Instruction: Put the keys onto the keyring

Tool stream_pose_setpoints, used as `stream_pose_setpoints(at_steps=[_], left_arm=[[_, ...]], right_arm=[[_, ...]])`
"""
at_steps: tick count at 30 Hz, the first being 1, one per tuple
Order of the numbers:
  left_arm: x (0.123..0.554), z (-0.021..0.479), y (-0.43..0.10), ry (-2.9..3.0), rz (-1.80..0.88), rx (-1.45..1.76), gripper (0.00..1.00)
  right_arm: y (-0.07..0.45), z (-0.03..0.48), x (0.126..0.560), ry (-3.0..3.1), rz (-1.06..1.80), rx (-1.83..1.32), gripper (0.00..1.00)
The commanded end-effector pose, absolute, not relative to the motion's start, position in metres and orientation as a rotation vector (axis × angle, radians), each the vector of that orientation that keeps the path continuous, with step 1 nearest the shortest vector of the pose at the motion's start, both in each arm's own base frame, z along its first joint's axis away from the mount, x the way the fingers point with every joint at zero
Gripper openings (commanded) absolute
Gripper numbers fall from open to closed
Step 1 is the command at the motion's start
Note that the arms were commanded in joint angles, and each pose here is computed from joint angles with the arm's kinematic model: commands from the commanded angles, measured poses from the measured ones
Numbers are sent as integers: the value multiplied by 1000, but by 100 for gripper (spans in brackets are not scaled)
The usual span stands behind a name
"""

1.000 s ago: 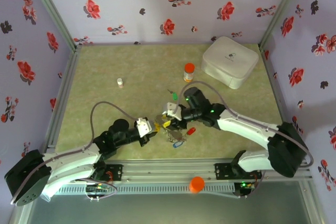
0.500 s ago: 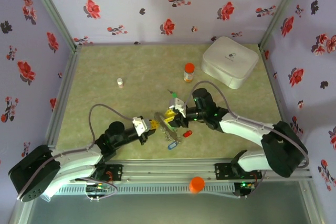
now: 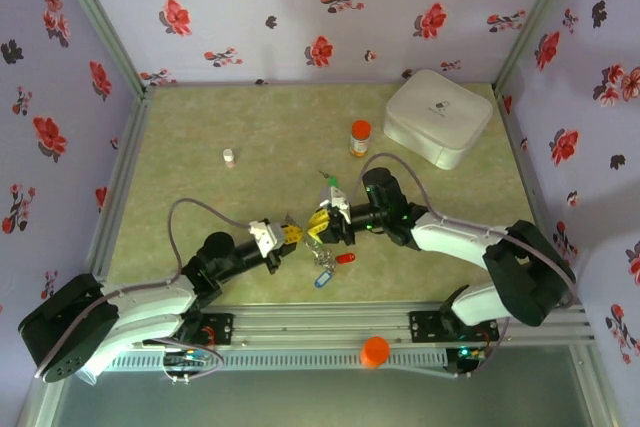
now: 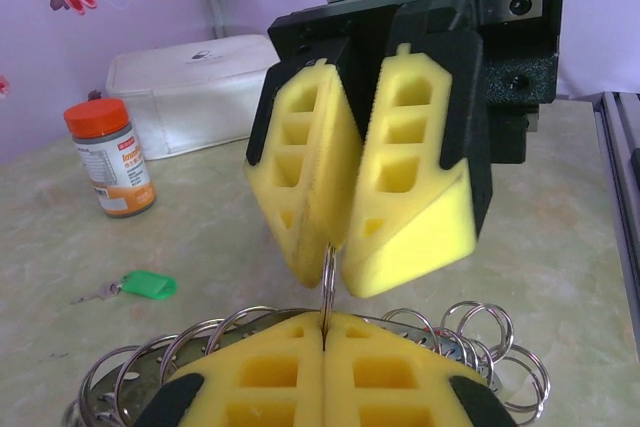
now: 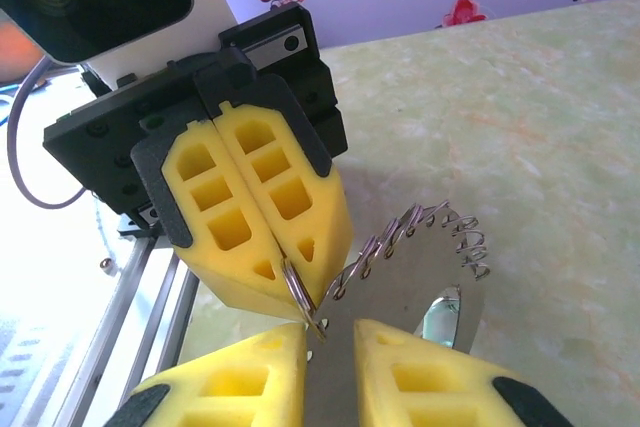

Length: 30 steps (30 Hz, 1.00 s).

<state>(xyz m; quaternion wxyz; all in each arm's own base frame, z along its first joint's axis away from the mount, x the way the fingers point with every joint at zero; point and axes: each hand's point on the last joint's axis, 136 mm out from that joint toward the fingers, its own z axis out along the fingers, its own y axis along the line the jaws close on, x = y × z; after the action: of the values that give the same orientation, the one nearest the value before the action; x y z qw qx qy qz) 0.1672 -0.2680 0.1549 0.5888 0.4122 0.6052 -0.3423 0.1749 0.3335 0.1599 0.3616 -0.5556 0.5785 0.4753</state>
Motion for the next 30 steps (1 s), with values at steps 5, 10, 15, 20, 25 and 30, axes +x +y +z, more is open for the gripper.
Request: stream_pose_setpoints(at_steps=[5,10,15,20,25,30], left_arm=[[166,174,-269,1340,-828,930,0],[166,174,-269,1340,-826,932,0],[174,170,-263,1391,-788,892,25],[178,159,-254,1520,-720,910,39],[171,168,-244,1518,-702,922,37],[166,172,-242,1522,-688,973,35]], right_arm=[[344,175,174,1424,1272,-1432,14],[347,178,173,1399,1282,-1441,0],[345,178,175,1431,1227,-1468,0],[336,174,180,1520,1026,-1589,0],[322,165,178,1604,823,-1776,0],[322,166,174,1597,745,-1871,0]])
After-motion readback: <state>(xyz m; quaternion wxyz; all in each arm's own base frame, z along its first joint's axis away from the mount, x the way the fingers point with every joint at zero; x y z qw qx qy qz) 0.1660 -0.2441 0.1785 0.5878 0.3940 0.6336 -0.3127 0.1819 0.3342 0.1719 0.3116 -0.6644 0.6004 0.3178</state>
